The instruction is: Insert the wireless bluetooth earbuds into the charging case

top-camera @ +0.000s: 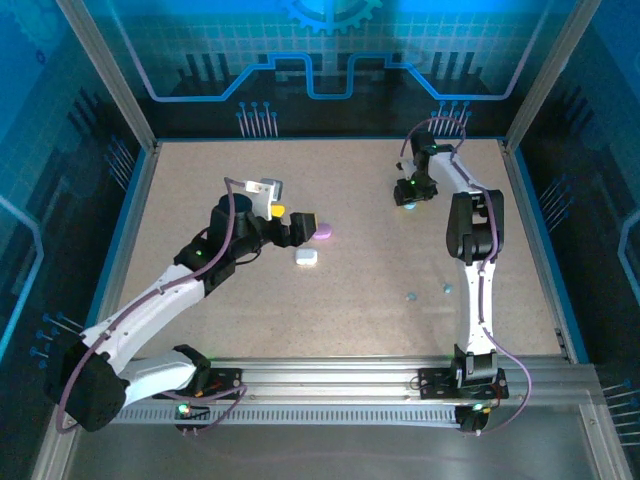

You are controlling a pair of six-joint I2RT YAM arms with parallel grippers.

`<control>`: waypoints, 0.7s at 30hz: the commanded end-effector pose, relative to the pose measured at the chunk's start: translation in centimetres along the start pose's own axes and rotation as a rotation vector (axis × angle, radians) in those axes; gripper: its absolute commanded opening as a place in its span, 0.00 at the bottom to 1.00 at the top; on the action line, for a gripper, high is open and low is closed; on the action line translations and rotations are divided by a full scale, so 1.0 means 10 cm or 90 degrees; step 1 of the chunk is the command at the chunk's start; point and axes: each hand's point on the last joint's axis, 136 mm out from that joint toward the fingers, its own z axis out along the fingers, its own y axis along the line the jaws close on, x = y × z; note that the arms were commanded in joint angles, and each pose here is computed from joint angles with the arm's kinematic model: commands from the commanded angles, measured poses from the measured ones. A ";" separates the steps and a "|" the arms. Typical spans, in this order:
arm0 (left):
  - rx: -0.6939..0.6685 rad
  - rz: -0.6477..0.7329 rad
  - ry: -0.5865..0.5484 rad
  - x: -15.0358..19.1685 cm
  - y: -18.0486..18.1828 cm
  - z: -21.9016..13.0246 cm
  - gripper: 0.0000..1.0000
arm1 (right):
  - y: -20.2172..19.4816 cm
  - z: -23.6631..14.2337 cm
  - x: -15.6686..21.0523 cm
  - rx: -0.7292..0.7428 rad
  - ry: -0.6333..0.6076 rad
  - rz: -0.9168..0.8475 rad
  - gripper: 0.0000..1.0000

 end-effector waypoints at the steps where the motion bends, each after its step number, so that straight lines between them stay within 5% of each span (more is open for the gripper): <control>1: 0.015 -0.003 -0.024 -0.18 -0.08 -0.01 0.99 | 0.17 0.06 0.03 -0.006 0.015 -0.030 0.40; 4: 0.006 -0.009 -0.025 -0.18 -0.05 0.00 0.99 | 0.34 -0.13 -0.03 -0.022 -0.012 -0.042 0.30; 10: -0.013 -0.032 -0.028 -0.20 -0.01 0.00 0.99 | 0.82 -0.74 -0.12 -0.073 -0.104 -0.051 0.30; 21: 0.031 -0.066 -0.042 -0.43 -0.16 -0.04 0.92 | 1.96 -2.23 0.22 -0.184 -0.398 -0.232 0.30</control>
